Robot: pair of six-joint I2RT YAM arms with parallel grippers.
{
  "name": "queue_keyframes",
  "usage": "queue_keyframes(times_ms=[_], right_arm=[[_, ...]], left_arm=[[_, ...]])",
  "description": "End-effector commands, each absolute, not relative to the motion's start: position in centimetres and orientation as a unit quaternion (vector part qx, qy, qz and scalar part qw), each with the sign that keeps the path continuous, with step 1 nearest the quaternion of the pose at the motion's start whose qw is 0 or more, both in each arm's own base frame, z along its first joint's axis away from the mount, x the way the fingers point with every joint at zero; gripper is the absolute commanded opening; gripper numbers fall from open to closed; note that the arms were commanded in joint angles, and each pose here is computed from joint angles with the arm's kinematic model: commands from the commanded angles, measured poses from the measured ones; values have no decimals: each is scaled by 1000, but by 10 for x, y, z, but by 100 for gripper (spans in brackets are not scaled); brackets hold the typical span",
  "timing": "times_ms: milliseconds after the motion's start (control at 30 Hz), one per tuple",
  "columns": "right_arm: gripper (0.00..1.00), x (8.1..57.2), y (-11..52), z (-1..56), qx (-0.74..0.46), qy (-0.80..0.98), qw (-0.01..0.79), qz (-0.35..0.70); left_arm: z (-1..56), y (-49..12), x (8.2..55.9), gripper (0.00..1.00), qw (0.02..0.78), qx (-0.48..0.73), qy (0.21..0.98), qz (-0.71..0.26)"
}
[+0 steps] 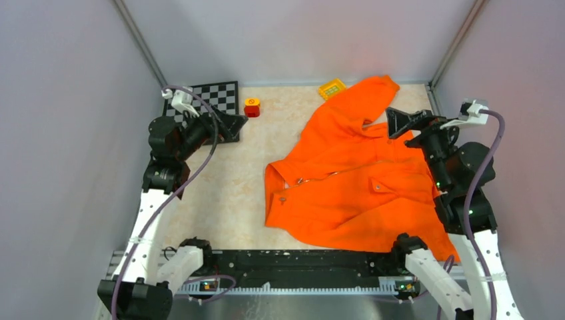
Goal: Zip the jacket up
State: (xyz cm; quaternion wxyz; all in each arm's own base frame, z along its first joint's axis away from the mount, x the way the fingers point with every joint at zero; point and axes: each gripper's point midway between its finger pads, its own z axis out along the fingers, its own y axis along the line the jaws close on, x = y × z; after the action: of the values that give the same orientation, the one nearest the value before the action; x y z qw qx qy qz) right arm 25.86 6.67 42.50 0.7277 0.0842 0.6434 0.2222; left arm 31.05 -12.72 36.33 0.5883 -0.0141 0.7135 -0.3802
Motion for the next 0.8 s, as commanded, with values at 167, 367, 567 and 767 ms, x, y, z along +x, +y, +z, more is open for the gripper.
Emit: queue_keyframes(times_ms=[167,367,567,767], right_arm=[[99,277,77,352,68,710,670,205],[98,285,106,263,45,768,589,249],[92,292,121,192,41,841,478,249],[76,292,103,141,77,897,398,176]], left_arm=[[295,-173,306,99,471,26,746,-470],[228,-202,308,99,391,38,797,-459],[168,-238,297,99,330,44,843,-423],[130,-263,300,91,302,53,865,-397]])
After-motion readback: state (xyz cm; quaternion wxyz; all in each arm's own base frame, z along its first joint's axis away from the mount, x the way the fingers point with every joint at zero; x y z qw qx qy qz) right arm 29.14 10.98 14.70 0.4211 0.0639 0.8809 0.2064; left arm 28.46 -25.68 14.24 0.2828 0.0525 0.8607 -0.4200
